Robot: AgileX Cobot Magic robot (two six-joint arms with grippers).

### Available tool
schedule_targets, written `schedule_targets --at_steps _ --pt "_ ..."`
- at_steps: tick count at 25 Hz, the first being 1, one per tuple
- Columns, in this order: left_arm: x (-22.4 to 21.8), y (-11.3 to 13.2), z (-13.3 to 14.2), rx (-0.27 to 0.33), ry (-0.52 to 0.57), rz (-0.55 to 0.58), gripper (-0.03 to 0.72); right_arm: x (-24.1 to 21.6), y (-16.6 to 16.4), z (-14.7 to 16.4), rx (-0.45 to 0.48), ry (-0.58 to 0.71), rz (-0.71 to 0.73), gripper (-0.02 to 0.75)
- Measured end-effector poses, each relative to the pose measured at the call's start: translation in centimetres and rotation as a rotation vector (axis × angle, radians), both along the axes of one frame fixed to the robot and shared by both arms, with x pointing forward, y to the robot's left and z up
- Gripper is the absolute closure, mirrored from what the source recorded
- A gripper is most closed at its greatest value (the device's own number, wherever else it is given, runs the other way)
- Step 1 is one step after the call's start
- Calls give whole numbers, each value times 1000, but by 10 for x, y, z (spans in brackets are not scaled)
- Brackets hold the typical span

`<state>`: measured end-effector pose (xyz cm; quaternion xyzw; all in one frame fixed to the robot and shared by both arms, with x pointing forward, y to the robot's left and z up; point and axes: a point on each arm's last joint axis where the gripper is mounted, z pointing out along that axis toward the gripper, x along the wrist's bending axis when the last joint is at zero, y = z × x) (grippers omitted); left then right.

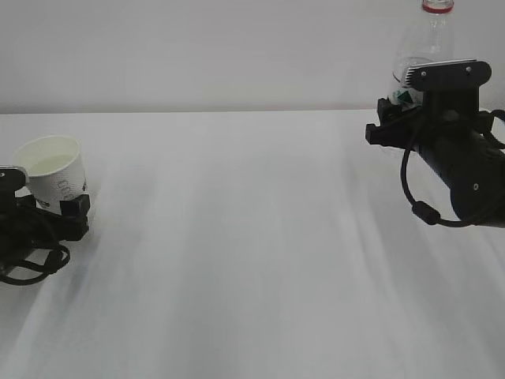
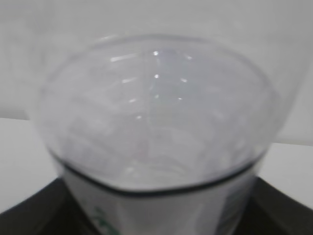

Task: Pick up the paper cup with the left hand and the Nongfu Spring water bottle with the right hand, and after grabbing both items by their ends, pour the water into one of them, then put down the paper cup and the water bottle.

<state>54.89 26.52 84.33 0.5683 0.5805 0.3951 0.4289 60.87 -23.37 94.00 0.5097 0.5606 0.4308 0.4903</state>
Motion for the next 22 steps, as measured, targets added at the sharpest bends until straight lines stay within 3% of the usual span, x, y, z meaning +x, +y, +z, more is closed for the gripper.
schedule_targets --at_steps 15,22 --pt "-43 5 23 4 23 -10 6 0 0 0 0 -1 0 208" --pt "-62 -11 41 0 -15 -94 6 0 0 0 0 -1 0 207"
